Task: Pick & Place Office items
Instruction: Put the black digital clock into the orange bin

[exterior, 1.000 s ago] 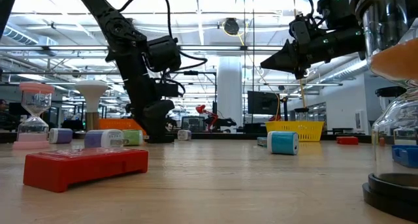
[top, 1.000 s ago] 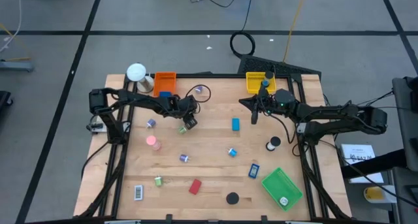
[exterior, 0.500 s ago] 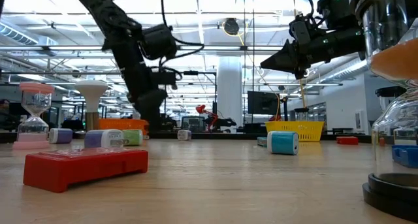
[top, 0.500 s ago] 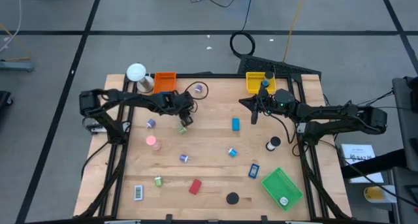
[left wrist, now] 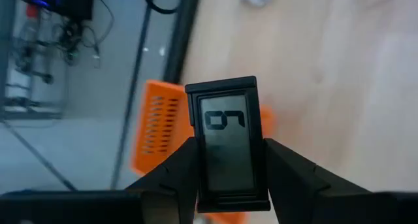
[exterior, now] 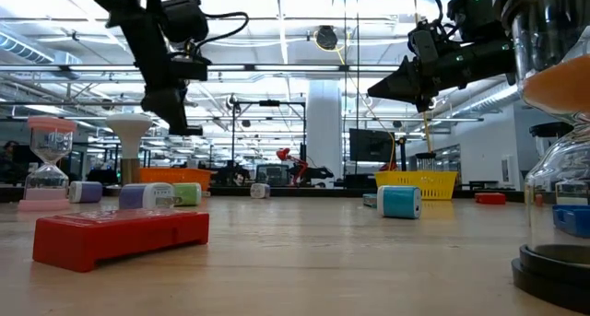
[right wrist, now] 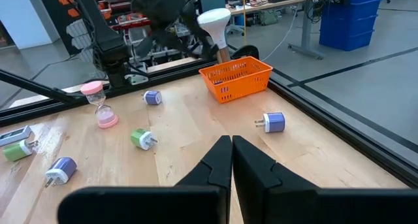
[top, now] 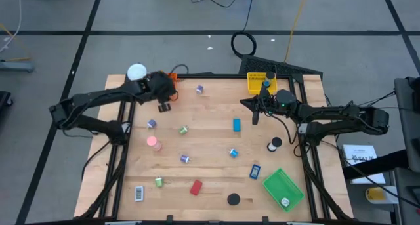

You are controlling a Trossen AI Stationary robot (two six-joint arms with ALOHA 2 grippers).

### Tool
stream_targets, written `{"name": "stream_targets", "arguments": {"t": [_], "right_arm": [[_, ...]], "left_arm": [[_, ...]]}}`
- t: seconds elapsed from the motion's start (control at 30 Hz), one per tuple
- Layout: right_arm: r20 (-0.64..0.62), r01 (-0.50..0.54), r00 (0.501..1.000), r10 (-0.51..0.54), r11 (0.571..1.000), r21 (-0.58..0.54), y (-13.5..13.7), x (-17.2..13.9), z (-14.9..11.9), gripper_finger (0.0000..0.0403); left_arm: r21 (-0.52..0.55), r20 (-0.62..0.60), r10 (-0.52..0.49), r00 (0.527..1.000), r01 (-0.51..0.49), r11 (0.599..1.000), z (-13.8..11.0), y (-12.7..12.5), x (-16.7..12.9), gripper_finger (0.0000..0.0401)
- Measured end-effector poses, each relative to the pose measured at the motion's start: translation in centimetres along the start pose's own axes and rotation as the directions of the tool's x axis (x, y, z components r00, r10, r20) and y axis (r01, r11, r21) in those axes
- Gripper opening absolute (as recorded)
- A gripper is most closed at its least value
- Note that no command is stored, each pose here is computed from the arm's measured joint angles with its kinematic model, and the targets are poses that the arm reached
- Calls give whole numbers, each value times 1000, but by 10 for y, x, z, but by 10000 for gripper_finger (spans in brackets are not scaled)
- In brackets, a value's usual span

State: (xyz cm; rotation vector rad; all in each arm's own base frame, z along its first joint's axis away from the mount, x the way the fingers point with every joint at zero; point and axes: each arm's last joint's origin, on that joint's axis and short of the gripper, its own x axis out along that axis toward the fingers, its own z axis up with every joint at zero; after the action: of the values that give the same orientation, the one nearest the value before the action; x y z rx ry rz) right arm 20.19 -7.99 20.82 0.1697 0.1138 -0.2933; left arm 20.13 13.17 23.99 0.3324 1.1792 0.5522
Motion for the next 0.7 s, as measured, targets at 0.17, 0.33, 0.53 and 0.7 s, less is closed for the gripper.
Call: {"name": "stream_targets", "arguments": {"t": [0.17,0.33,0.53,0.7], "right_arm": [[0,0,1000,0,1000,0,0,0,0,4],[-1,0,1000,0,1000,-4,0,0,0,4],[-7,1,1000,-1,1000,-3,0,0,-1,4],[-8,1,1000,-1,1000,-3,0,0,-1,4]], "left_arm": [[94,1,-38,999,37,995,-11,25,21,150],[137,10,-30,1000,28,990,-20,46,42,151],[148,-43,-121,992,126,981,-35,52,66,151],[158,-73,-187,980,196,968,-40,48,81,151]]}}
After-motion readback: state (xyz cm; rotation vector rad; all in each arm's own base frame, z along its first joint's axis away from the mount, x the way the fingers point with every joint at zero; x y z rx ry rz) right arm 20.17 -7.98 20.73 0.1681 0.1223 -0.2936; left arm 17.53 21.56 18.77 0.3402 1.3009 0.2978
